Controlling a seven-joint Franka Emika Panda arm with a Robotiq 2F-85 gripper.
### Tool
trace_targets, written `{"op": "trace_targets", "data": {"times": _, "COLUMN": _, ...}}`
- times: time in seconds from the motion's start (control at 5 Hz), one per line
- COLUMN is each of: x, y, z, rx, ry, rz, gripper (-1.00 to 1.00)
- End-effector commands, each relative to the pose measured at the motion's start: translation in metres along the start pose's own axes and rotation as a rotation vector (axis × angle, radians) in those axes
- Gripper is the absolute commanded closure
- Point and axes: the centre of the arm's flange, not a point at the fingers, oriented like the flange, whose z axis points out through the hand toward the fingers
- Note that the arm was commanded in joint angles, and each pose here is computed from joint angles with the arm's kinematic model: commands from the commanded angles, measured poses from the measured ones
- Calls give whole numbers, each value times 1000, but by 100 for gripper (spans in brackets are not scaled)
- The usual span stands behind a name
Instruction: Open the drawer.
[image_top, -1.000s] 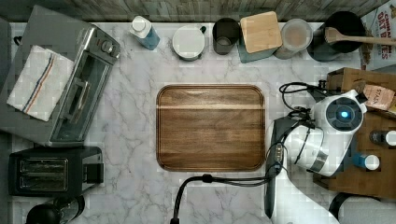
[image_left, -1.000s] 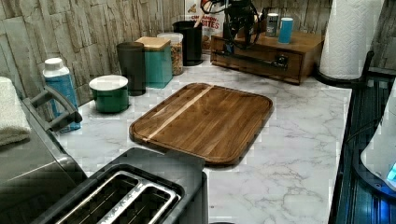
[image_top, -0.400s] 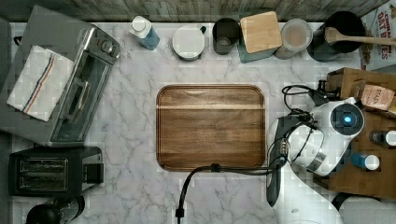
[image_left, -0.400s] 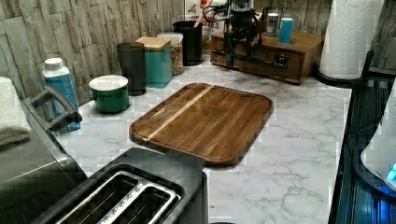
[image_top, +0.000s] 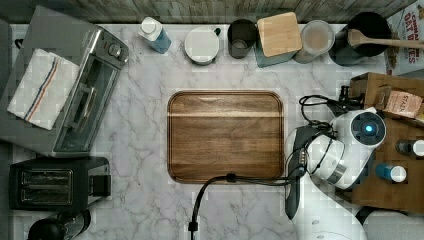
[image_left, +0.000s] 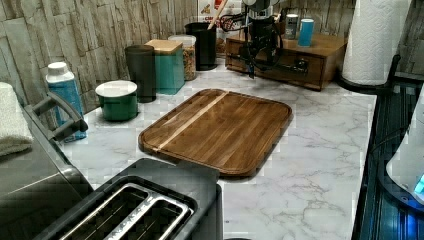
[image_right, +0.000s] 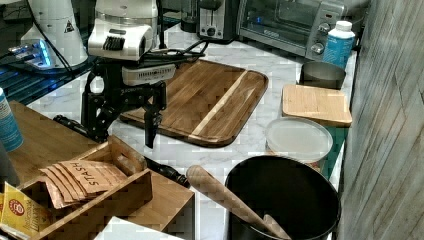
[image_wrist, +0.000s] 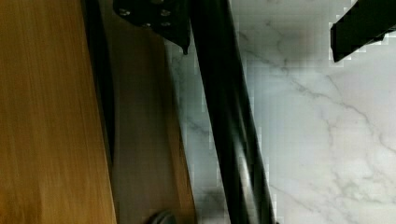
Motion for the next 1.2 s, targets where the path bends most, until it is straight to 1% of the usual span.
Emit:
{"op": "trace_targets", "data": {"times": 0.2, "x": -10, "y": -36, "z": -19, "rx": 63, "ry": 53, "rz": -129, "gripper": -100}}
{"op": "trace_targets", "data": {"times": 0.4, "x": -14, "y": -75, "z": -19, "rx": 89, "ry": 67, "rz": -184, "gripper": -100}}
{"op": "trace_targets", "data": {"times": 0.6, "x": -23, "y": -104, "z": -20, "rx": 127, "ry": 74, "rz": -201, "gripper": -100}}
{"op": "trace_targets", "data": {"times": 0.8, "x": -35, "y": -138, "z": -30, "rx": 141, "ry": 65, "rz": -206, "gripper": -100}}
{"op": "trace_targets", "data": {"times": 1.0, "x": -46, "y": -173, "z": -43, "rx": 163, "ry": 34, "rz": -216, "gripper": -100}}
{"op": "trace_targets", "data": {"times": 1.2, "x": -56, "y": -204, "z": -46, "rx": 176, "ry": 38, "rz": -198, "gripper": -100}}
